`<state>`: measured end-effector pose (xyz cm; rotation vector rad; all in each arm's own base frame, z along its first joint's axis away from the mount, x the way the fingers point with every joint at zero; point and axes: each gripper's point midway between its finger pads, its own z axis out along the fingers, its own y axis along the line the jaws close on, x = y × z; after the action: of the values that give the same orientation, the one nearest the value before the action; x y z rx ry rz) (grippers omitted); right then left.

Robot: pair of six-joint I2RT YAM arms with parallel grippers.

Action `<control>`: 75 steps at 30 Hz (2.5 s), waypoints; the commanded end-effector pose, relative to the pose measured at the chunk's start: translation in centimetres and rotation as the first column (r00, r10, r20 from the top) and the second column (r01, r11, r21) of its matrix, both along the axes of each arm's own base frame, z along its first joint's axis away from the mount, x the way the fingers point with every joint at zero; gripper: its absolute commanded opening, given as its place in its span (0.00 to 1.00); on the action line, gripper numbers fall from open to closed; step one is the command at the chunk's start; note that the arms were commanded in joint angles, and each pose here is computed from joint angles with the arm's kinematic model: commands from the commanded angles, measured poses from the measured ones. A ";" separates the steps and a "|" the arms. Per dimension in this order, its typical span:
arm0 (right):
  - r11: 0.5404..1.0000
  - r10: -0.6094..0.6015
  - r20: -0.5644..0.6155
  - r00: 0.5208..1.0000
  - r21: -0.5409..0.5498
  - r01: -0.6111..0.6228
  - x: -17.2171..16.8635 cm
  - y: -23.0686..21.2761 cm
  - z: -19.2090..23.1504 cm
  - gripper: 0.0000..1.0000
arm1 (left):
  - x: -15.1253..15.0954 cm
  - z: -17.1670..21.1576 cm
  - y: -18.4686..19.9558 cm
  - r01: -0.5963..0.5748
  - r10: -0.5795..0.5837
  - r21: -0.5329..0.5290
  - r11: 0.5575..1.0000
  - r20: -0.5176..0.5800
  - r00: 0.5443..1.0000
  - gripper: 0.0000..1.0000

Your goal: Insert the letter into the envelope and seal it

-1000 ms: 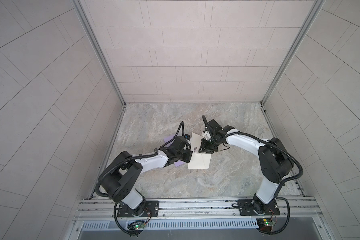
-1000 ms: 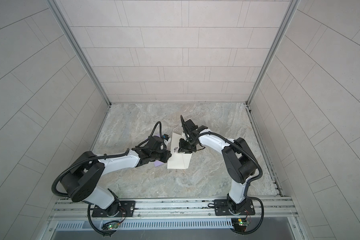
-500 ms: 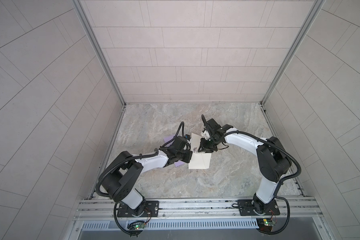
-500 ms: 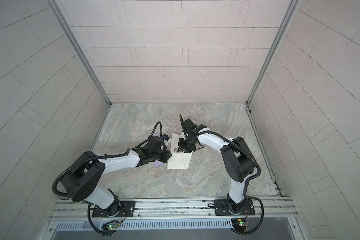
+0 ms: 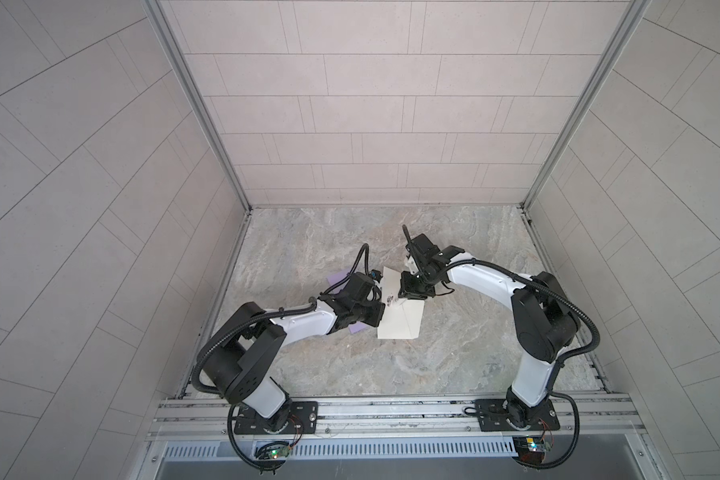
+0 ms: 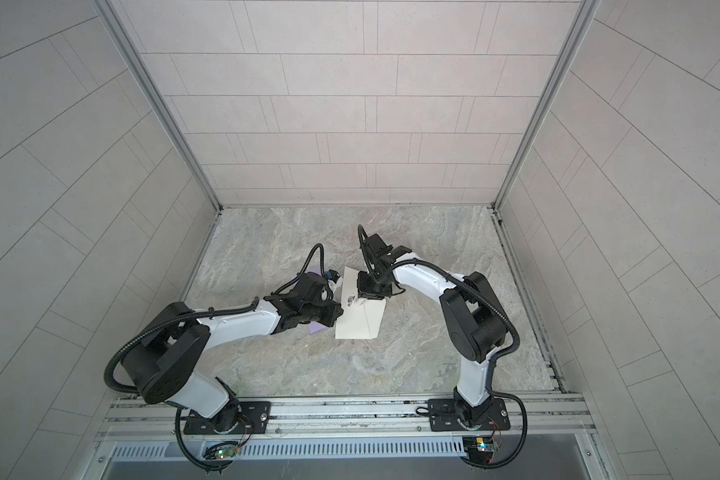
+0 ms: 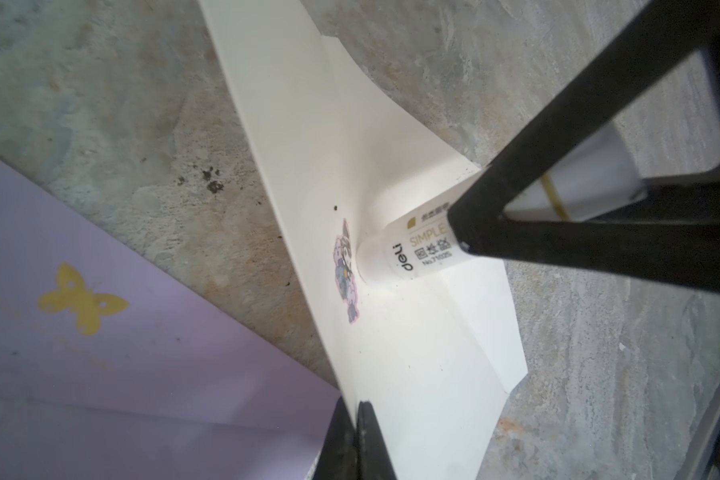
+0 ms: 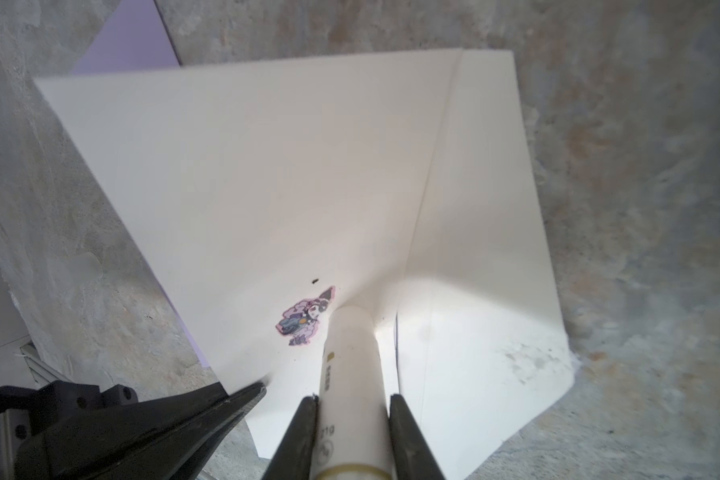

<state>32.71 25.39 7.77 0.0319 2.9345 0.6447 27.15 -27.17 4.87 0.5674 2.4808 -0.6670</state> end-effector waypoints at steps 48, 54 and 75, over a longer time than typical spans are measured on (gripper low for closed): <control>0.943 0.001 0.162 0.987 -0.328 0.053 -0.2 -2.8 -2.3 0.00 | -0.8 -0.2 -1.2 0.044 -0.045 -0.011 0.999 -0.054 0.998 0.00; 0.985 0.038 0.227 0.973 -0.175 0.002 -0.5 0.0 0.1 0.00 | -0.7 -0.5 -1.3 0.047 -0.047 -0.004 0.999 -0.059 0.997 0.00; 0.988 0.023 0.321 0.947 -0.151 0.027 -2.4 0.5 1.5 0.00 | -0.4 -0.8 -1.4 0.031 -0.030 0.005 1.000 -0.079 0.996 0.00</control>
<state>29.99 26.59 10.12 -0.1191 2.6593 0.4556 26.79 -28.42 4.11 0.5799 2.5420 -0.7153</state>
